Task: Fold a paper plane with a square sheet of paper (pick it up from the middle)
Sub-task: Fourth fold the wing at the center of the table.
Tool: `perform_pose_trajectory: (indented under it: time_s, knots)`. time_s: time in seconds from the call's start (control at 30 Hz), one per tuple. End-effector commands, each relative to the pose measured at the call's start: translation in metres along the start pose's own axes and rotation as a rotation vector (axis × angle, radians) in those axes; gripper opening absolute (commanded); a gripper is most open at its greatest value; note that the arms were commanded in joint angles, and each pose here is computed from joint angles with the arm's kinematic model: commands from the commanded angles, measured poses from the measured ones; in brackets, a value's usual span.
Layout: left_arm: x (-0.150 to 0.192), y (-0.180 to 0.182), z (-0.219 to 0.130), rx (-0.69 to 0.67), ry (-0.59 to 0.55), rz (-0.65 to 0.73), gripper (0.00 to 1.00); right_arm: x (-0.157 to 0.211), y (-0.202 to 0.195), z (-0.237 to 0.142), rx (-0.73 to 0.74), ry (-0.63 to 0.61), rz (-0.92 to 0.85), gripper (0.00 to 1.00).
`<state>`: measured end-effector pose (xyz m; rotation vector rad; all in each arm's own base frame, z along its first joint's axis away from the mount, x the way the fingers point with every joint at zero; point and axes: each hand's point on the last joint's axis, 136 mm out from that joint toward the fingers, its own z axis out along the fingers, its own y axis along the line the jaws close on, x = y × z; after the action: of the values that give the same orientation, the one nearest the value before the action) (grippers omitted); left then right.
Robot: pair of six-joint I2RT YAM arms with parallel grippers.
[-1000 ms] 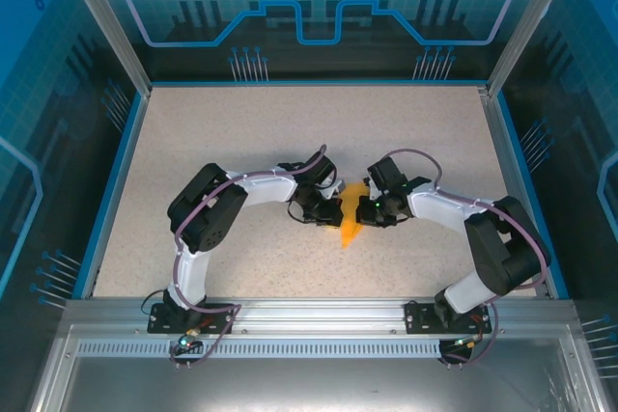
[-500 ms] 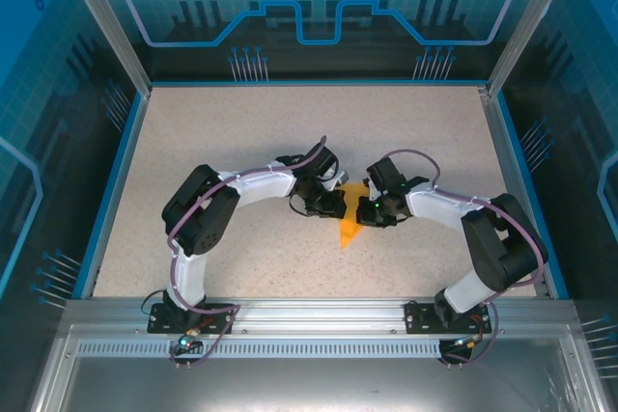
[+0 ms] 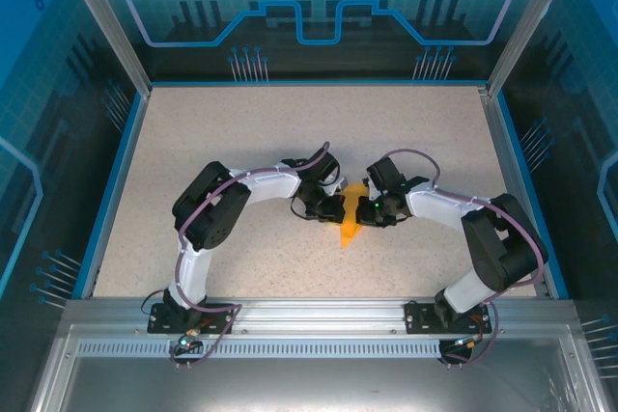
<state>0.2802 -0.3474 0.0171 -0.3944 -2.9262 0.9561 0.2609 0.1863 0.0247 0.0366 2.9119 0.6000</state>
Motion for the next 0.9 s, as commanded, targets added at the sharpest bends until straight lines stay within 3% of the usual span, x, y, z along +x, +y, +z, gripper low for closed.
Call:
perform_pose_trajectory:
  time_s: [0.0,0.87]
  knots:
    - [-0.002,0.004,0.004,-0.025,0.009,0.022,0.04,-0.007,0.010,-0.006,-0.045,-0.007,0.009,0.04]
    - [0.005,0.017,0.012,-0.053,0.031,0.027,0.01,-0.025,0.033,-0.009,-0.224,-0.042,0.088,0.06]
